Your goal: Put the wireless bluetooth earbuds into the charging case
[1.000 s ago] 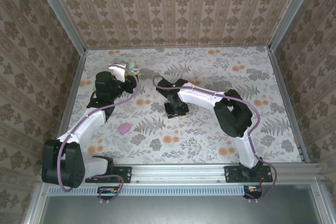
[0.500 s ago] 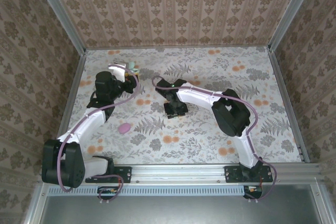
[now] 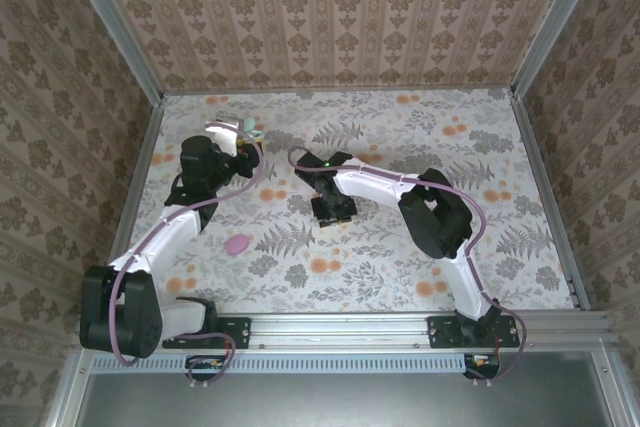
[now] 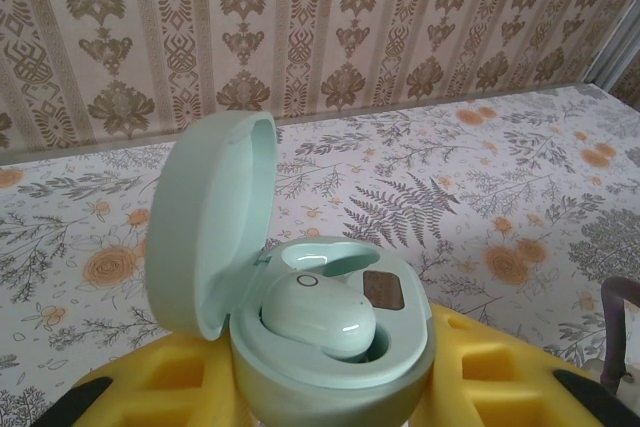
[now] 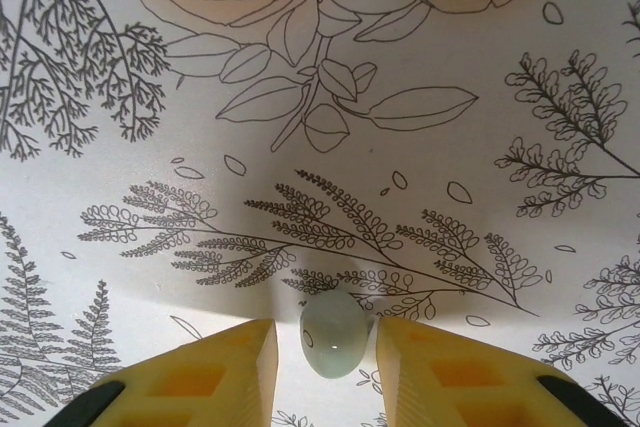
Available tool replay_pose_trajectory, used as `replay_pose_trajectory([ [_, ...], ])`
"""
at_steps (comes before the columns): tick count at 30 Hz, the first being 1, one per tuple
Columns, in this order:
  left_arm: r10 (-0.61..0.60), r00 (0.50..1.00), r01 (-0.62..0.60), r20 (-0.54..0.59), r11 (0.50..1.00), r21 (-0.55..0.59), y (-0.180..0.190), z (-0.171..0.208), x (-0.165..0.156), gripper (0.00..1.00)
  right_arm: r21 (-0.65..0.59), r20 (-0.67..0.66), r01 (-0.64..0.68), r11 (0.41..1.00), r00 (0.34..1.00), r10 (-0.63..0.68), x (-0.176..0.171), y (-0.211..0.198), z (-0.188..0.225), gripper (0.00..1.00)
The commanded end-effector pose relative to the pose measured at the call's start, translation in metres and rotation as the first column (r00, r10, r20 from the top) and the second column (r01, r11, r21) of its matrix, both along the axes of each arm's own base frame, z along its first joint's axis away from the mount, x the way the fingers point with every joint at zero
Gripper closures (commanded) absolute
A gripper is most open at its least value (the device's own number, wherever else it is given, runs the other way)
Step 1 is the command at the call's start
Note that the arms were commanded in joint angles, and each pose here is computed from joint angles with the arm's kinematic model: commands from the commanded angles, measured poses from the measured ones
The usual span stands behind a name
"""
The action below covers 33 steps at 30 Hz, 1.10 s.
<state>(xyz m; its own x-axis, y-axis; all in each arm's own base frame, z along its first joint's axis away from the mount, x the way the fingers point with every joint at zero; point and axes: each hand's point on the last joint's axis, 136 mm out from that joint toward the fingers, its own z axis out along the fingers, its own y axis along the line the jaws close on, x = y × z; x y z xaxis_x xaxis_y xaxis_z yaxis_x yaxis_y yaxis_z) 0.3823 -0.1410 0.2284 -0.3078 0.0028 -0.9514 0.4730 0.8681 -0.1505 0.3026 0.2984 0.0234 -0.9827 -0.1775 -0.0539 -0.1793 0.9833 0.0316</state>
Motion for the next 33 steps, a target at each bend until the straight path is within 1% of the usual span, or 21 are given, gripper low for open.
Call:
replay_pose_trajectory([
  [1, -0.003, 0.999, 0.003, 0.044, 1.000, -0.009, 0.001, 0.015, 0.001, 0.78, -0.028, -0.010, -0.020, 0.999, 1.000, 0.020, -0.002, 0.000, -0.003, 0.66],
  [6, -0.003, 0.999, 0.003, 0.042, 1.000, -0.011, 0.001, 0.015, 0.001, 0.78, -0.057, 0.008, -0.023, 0.998, 1.000, 0.024, 0.000, -0.006, -0.003, 0.67],
  [9, -0.003, 0.999, 0.004, 0.044, 1.000, -0.010, 0.000, 0.015, 0.001, 0.78, -0.060, 0.009, -0.026, 0.998, 1.000, 0.026, 0.001, -0.006, -0.005, 0.68],
  [33, -0.001, 0.999, 0.001, 0.044, 1.000, -0.013, 0.001, 0.017, 0.002, 0.78, -0.096, 0.023, -0.035, 0.995, 0.999, 0.038, 0.010, -0.012, -0.010, 0.72],
])
